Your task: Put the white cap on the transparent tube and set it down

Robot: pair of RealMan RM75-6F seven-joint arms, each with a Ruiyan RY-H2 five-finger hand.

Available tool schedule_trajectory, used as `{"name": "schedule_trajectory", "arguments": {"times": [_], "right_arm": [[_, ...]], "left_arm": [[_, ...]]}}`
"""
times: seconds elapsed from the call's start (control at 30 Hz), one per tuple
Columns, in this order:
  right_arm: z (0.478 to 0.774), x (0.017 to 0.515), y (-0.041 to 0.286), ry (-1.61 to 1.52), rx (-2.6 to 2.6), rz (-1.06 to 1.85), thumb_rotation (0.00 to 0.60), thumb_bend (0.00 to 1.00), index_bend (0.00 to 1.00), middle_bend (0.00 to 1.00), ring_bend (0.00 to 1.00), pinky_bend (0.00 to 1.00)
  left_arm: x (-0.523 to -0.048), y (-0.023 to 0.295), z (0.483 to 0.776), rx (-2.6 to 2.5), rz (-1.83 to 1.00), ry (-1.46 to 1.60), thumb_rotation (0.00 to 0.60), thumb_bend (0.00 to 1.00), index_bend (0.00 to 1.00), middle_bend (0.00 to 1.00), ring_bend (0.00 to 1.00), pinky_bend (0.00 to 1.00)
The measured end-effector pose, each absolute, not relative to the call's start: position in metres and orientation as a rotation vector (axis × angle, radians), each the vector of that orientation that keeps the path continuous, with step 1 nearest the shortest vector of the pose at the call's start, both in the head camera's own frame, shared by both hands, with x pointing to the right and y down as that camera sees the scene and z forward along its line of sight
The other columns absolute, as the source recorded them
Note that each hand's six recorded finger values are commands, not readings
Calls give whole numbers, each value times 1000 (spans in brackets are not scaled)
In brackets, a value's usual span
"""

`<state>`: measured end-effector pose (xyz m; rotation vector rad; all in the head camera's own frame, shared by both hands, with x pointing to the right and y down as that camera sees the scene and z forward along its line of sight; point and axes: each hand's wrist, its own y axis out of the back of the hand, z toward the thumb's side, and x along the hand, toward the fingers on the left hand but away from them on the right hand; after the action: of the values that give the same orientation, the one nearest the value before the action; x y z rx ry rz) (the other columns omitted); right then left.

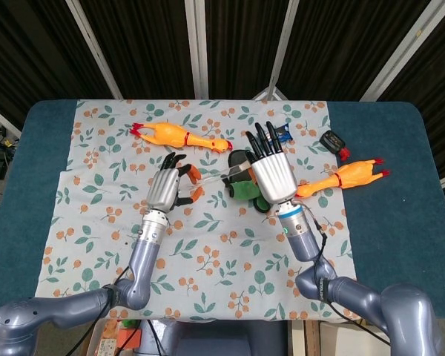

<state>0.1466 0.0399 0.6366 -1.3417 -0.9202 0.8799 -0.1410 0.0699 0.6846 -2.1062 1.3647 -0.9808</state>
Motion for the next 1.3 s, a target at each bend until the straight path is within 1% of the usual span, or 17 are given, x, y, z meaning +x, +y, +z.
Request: {"name": "schedule_trajectory", "arguments": {"times": [1.3], "right_arm": [[636, 144, 45, -921, -1351, 873, 600, 412, 734, 227, 24, 5]], "left_arm": [[-131, 70, 683, -2107, -1002, 1437, 600, 796, 660, 663, 141, 0]]}}
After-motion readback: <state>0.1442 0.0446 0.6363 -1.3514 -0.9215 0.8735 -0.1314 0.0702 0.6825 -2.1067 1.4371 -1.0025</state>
